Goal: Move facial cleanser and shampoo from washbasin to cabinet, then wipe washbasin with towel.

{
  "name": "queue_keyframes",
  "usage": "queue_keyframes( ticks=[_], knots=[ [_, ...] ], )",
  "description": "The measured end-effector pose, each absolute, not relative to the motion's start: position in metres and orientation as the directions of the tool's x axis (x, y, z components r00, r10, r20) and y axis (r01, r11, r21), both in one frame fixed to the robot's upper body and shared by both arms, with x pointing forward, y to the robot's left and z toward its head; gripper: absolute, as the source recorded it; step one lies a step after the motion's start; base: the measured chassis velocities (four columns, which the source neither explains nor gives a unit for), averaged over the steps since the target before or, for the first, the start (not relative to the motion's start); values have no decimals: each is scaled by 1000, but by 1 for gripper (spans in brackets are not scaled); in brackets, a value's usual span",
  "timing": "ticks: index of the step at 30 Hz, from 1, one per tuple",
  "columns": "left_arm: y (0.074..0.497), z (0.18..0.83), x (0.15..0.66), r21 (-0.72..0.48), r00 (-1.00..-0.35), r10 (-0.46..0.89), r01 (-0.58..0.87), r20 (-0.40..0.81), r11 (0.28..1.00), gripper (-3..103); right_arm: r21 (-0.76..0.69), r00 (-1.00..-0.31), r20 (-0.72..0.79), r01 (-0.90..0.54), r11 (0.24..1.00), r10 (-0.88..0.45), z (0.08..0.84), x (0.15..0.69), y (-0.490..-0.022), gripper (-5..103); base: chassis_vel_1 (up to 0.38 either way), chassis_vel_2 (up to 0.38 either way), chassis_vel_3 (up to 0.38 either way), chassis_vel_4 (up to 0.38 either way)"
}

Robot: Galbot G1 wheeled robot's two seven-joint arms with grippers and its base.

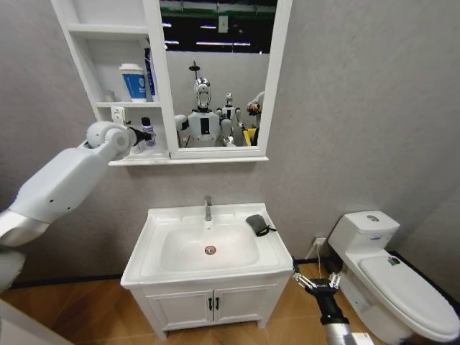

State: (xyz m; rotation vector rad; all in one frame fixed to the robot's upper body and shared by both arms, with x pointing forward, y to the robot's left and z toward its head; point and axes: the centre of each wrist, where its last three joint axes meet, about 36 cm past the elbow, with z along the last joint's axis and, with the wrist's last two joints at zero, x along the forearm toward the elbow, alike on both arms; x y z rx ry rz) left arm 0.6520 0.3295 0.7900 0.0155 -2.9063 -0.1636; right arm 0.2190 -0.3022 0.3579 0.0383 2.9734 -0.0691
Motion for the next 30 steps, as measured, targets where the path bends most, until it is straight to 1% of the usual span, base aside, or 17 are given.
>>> queue_keyframes(
  ticks=[14,22,23,25,26,27,30],
  knots=[
    [318,773,664,114,-964,-34,-3,265,993,42,-46,-986,-165,35,998,27,354,219,-305,100,0,0,0,0],
    [319,760,667,113,-963,-50,-20,266,993,41,-45,-986,-164,38,998,31,352,218,-306,100,0,0,0,0],
    [320,758,668,111,-962,-52,-22,268,994,46,-44,-986,-164,39,998,31,352,218,-305,100,0,0,0,0],
    [320,755,668,110,-960,-52,-23,276,994,46,-44,-986,-163,39,998,31,352,218,-305,100,0,0,0,0],
    [322,754,668,107,-960,-53,-25,276,994,51,-43,-986,-162,39,998,32,352,218,-305,100,0,0,0,0],
    [322,754,668,107,-960,-53,-25,276,994,51,-43,-986,-162,39,998,32,352,218,-305,100,0,0,0,0],
    [329,752,661,97,-962,-53,-28,267,995,67,-43,-987,-160,39,998,31,351,217,-304,100,0,0,0,0]
  ],
)
